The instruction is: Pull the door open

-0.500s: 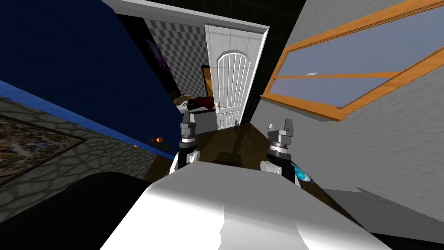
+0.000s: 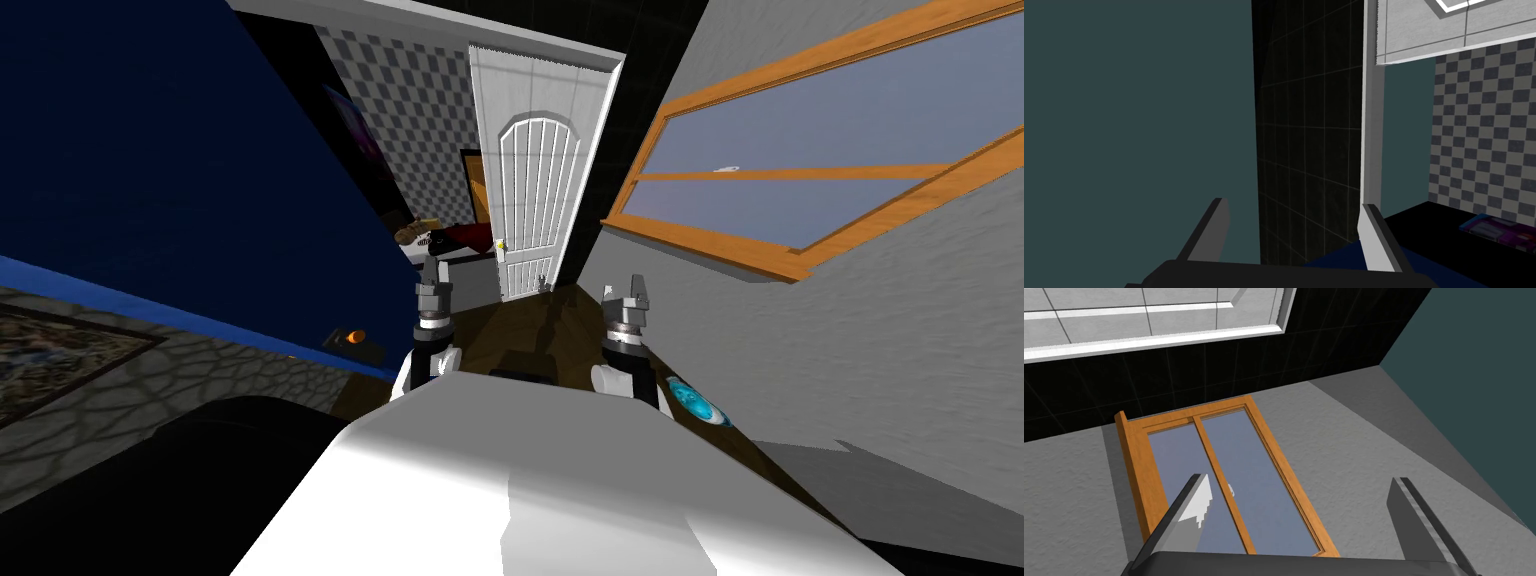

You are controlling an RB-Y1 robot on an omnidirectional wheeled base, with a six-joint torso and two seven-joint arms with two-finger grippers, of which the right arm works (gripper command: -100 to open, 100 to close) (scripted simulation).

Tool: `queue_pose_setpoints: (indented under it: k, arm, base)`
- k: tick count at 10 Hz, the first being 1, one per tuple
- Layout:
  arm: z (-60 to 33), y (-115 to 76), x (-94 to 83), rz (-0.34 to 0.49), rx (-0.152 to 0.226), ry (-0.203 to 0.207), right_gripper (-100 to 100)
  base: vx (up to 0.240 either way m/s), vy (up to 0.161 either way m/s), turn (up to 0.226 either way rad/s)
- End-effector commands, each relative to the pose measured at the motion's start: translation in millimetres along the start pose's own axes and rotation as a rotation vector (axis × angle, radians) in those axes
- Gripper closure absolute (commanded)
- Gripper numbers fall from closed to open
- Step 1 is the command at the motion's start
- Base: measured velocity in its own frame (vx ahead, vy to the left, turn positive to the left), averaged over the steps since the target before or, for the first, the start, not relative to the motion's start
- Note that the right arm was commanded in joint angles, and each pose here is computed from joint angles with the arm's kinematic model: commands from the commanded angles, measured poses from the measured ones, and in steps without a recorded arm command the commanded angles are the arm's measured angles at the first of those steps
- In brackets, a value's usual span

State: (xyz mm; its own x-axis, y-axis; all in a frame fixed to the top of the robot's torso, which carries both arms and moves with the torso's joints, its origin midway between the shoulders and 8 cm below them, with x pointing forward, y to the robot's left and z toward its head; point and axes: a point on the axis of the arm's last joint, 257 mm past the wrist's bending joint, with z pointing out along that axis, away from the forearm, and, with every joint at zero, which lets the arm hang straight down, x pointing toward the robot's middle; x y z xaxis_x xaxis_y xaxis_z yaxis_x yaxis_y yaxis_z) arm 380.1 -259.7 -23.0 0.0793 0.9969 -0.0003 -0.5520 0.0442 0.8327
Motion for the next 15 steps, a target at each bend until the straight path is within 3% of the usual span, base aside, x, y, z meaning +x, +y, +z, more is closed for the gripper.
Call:
queue_pose_setpoints:
  k: [1,15]
  arm:
    - [1.6,-11.5,9.5,0.026,0.012,0.022,-100]
    - [8.9,-90.6,88.8,0.190,0.117,0.192,-100]
  base:
    - [0.105,0.057,-0.030]
    - [0.095,0.061,-0.034]
